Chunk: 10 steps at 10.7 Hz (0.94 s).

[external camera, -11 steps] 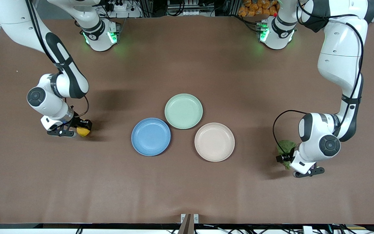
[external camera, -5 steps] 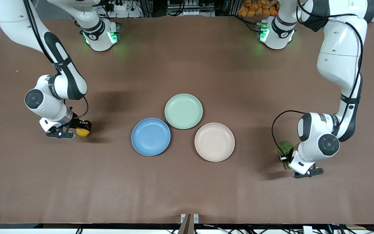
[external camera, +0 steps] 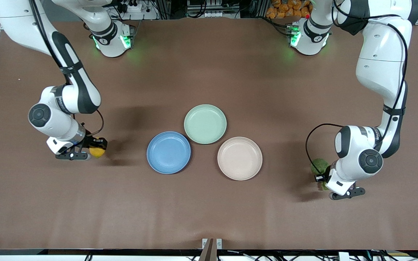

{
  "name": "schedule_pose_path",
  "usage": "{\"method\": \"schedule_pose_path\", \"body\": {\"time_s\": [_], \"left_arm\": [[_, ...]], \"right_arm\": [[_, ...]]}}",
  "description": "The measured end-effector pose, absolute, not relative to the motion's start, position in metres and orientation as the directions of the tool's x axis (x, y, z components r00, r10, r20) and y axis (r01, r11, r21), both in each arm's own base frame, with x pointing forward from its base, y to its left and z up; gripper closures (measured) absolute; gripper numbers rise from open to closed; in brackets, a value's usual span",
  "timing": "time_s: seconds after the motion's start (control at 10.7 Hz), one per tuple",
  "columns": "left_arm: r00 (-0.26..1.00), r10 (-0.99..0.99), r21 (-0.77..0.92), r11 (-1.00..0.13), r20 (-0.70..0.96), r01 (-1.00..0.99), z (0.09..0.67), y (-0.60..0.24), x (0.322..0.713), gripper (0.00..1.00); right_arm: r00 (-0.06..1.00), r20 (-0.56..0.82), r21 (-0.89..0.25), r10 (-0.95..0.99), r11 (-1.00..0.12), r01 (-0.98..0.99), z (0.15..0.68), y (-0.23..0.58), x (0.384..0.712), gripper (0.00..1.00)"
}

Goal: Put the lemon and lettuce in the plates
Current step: 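Carry the lemon to the blue plate while the left gripper carries the lettuce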

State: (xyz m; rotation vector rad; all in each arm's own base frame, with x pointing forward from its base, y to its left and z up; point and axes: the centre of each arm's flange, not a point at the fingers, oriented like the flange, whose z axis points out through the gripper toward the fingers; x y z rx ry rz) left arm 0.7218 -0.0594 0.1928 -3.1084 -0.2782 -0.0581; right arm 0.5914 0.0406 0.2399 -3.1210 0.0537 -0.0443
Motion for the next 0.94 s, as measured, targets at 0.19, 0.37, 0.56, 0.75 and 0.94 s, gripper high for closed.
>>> {"method": "schedule_pose_path", "body": {"time_s": [0.19, 0.37, 0.56, 0.75, 0.94], "left_arm": [[0.983, 0.175, -0.009, -0.984, 0.064, 0.176, 0.21, -0.062, 0.726, 0.96], [0.983, 0.167, 0.003, -0.986, 0.08, 0.167, 0.232, -0.07, 0.728, 0.96], [0.985, 0.152, 0.01, -0.988, 0.086, 0.151, 0.251, -0.082, 0.727, 0.96], [0.987, 0.136, 0.022, -0.991, 0.09, 0.135, 0.27, -0.095, 0.726, 0.96], [0.988, 0.112, 0.046, -0.993, 0.106, 0.108, 0.29, -0.115, 0.724, 0.96]], "right_arm": [[0.997, 0.043, -0.026, -0.061, -0.998, -0.06, 0.246, 0.072, 0.596, 0.38], [0.995, 0.053, -0.035, -0.085, -0.996, -0.083, 0.247, 0.117, 0.599, 0.38], [0.993, 0.057, -0.046, -0.105, -0.994, -0.103, 0.243, 0.16, 0.603, 0.38], [0.989, 0.062, -0.059, -0.135, -0.99, -0.131, 0.238, 0.192, 0.607, 0.38], [0.985, 0.066, -0.072, -0.16, -0.985, -0.155, 0.235, 0.221, 0.611, 0.38]]}}
